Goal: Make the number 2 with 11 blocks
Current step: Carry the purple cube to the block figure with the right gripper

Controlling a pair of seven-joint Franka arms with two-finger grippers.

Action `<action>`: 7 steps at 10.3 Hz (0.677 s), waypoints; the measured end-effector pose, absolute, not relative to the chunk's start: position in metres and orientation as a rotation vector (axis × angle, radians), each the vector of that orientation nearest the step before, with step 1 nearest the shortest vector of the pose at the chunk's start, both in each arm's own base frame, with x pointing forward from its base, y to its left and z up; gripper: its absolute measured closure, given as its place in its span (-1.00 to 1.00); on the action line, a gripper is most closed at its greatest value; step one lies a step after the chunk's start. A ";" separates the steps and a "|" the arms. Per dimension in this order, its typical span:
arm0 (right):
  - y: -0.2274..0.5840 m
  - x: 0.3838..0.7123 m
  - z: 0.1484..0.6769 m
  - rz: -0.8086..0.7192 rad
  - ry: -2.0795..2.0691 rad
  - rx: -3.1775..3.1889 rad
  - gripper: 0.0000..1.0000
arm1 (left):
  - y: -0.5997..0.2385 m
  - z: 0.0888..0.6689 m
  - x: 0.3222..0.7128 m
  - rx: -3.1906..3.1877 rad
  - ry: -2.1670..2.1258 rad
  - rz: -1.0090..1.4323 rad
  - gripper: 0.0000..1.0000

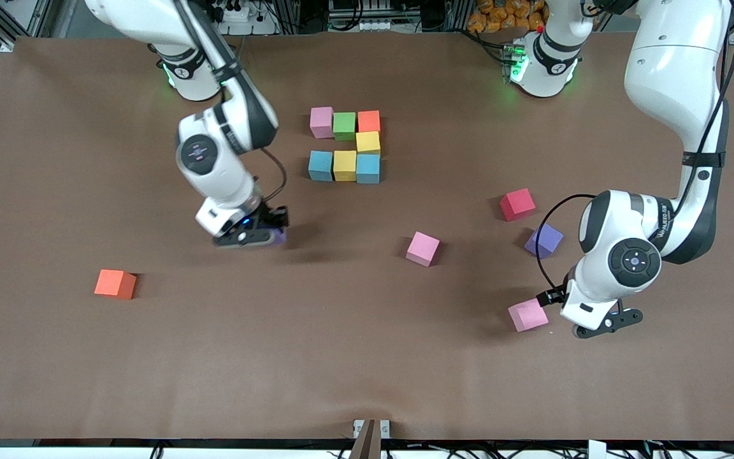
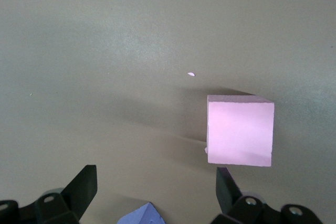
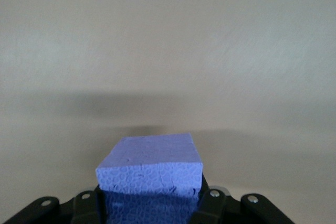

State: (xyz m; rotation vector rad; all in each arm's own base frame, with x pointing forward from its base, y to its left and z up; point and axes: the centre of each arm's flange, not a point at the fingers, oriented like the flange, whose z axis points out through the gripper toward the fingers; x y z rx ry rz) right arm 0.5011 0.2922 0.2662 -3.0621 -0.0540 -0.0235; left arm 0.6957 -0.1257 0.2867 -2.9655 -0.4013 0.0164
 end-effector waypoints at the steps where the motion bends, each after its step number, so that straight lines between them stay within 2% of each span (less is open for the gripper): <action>1: 0.309 0.484 0.260 0.002 -0.032 -3.070 -0.17 | -0.126 0.287 0.696 -2.966 -0.400 0.016 -1.00; 4: 0.343 0.447 0.247 0.046 0.001 -3.090 -0.17 | -0.126 0.285 0.696 -2.962 -0.395 0.017 -1.00; 7: 0.360 0.428 0.237 0.054 0.037 -3.100 -0.17 | -0.126 0.279 0.696 -2.963 -0.393 0.019 -1.00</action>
